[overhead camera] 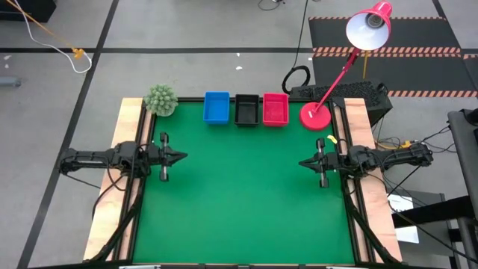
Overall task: Stack baskets by color
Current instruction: Return to Home Position
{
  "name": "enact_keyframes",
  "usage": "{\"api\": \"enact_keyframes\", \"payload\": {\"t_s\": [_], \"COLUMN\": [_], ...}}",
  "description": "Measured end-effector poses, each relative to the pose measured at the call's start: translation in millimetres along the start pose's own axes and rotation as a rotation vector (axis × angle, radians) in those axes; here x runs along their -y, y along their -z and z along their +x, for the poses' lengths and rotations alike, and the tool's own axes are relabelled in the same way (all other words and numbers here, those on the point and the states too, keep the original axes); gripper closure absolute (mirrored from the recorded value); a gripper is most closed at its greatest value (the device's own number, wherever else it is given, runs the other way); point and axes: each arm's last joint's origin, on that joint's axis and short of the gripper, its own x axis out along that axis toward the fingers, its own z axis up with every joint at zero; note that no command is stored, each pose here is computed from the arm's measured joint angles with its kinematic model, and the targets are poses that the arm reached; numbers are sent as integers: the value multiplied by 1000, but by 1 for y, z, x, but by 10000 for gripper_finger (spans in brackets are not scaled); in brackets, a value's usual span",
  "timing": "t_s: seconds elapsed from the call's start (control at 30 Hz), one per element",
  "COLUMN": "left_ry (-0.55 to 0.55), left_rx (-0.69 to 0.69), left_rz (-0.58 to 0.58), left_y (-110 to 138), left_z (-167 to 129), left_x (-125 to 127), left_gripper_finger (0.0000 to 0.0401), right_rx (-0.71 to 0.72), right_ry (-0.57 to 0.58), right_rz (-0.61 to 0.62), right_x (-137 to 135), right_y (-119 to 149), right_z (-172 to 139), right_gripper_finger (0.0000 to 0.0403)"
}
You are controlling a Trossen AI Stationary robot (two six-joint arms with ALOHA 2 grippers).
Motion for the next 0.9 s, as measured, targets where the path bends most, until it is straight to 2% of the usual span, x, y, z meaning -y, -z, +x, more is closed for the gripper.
{"api": "enact_keyframes", "payload": {"t_s": [0.77, 0.9], "left_ry": [31, 31], "left_rx": [-3, -2], "left_rz": [27, 34], "left_y": [1, 1], "left_z": [0, 0], "left_x": [1, 1], "left_gripper_finger": [398, 384], "right_rx": [2, 2], "right_ry": [0, 0], "right_rz": [0, 0], "right_x": [0, 0], "right_y": [0, 0], "right_z": [0, 0], "right_gripper_finger": [403, 403]}}
